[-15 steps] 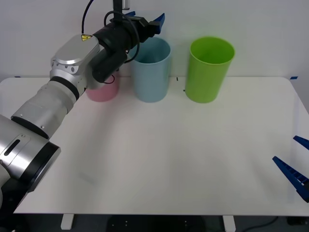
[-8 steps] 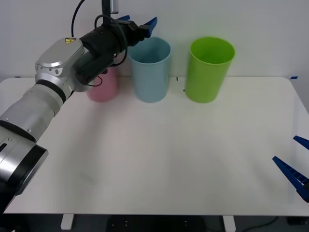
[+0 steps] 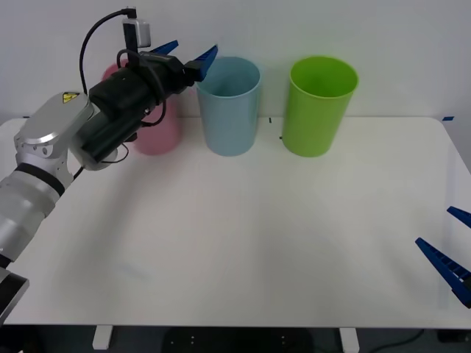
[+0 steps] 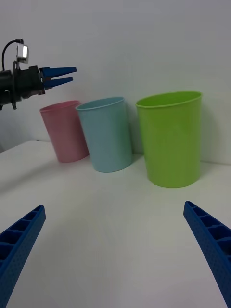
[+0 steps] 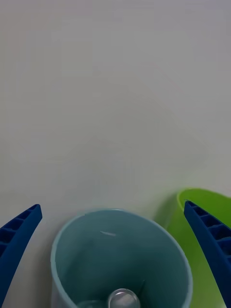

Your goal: Grasp the object on the table and drop it into the matching bin: aluminum can to the light blue bin, PET bottle to the pink bin.

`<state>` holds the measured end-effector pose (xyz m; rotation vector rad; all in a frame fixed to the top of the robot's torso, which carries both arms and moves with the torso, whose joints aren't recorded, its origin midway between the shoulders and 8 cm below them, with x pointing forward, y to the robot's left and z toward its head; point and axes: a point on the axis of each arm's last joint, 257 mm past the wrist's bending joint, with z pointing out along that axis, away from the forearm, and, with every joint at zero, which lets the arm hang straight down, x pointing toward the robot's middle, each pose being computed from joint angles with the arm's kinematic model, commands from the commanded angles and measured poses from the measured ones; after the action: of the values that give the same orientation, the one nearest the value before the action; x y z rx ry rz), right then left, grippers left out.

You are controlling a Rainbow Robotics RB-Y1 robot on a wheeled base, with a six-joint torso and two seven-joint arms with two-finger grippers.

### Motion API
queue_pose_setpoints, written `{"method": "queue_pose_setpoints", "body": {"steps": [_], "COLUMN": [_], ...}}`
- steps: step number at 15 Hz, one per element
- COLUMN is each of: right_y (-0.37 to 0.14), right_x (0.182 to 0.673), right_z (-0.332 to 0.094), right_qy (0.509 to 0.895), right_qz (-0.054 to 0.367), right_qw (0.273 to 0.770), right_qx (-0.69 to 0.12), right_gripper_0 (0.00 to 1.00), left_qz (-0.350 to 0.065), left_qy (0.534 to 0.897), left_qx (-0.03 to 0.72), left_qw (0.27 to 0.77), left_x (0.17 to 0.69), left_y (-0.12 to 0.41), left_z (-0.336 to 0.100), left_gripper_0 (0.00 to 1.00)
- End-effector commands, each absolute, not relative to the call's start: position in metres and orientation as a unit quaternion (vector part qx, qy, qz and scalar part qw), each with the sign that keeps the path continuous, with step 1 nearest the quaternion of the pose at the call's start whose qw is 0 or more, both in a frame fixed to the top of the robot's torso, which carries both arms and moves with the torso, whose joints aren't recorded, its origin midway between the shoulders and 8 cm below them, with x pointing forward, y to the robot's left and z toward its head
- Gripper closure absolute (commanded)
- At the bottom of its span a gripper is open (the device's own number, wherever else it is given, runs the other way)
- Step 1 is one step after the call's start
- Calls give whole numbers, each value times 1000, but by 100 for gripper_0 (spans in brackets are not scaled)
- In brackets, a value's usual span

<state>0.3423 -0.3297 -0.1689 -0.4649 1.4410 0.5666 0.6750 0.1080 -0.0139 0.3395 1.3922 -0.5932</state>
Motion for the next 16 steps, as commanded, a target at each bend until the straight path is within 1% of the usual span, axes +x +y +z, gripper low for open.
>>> {"method": "queue_pose_setpoints", "body": {"steps": [1,3,11,16], "right_y": [-330,-330,-330,-330], "right_x": [342,342,342,342], "right_z": [-169,-169,-169,-169], "right_qy": [645,645,645,645], "right_qz": [253,253,253,253], "right_qw": [691,691,691,691], "right_qx": [-208,-208,-208,-208], "right_gripper_0": [0,0,0,0], "left_qz": [-269,-271,-254,-235], "left_qy": [628,628,633,635], "left_qx": [152,152,147,168], "left_qw": [714,714,716,716], "left_x": [660,644,579,531], "left_y": [128,144,228,282], "left_z": [-22,-29,-62,-85], "left_gripper_0": [0,0,0,0]}}
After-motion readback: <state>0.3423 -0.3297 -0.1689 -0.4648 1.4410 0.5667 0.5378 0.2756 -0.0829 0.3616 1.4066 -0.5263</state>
